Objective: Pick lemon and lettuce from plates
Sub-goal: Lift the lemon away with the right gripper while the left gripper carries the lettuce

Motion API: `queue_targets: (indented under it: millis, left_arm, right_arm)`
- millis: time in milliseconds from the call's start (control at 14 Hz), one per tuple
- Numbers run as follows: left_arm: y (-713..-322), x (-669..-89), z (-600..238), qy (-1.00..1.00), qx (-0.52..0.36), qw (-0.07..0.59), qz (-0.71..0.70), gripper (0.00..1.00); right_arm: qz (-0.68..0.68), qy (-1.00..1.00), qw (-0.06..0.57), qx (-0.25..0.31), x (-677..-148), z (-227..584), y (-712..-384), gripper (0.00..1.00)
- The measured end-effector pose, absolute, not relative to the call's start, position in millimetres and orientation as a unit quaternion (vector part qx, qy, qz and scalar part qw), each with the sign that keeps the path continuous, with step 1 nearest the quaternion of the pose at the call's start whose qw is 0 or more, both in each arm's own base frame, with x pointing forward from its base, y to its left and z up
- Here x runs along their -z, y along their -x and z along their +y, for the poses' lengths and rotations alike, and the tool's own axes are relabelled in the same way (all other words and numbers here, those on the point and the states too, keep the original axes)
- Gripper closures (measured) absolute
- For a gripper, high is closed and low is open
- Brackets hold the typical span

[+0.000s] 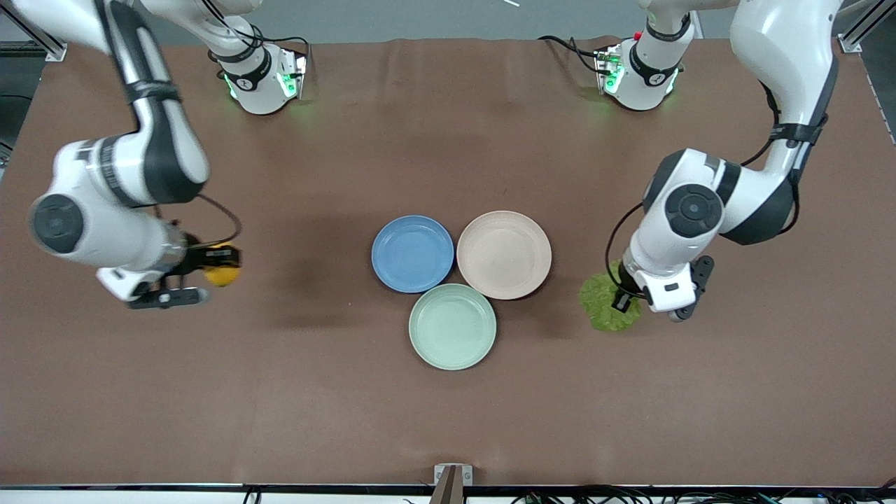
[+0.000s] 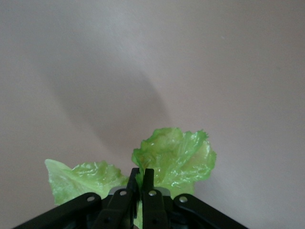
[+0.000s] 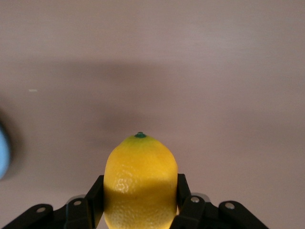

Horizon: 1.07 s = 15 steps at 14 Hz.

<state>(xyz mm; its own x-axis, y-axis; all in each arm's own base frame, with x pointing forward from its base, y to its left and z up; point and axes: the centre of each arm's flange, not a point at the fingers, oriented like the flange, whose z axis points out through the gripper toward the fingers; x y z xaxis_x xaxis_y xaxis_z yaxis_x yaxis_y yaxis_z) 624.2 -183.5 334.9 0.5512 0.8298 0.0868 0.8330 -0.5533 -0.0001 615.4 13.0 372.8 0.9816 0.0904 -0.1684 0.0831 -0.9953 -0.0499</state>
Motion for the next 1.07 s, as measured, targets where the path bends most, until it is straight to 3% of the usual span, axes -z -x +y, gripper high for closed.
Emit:
queue_targets:
  millis: [214,643,1071]
  left_arm:
    - [-626,-315,-128,0.888,0.019,0.038,-0.457,0.94]
    - [-621,-261,-30,0.891,-0.018,0.040,-0.451,0.94]
    - [-623,-220,-16,0.888,-0.027,0.015,-0.458,0.93]
  right_arm:
    - [-0.036,0.996,0.026,-0.080,-338,-56,-610,0.38]
    - [-0.022,0.999,0.003,-0.044,-232,-96,-578,0.38]
    - [-0.021,0.999,0.000,-0.034,-201,-102,-573,0.38]
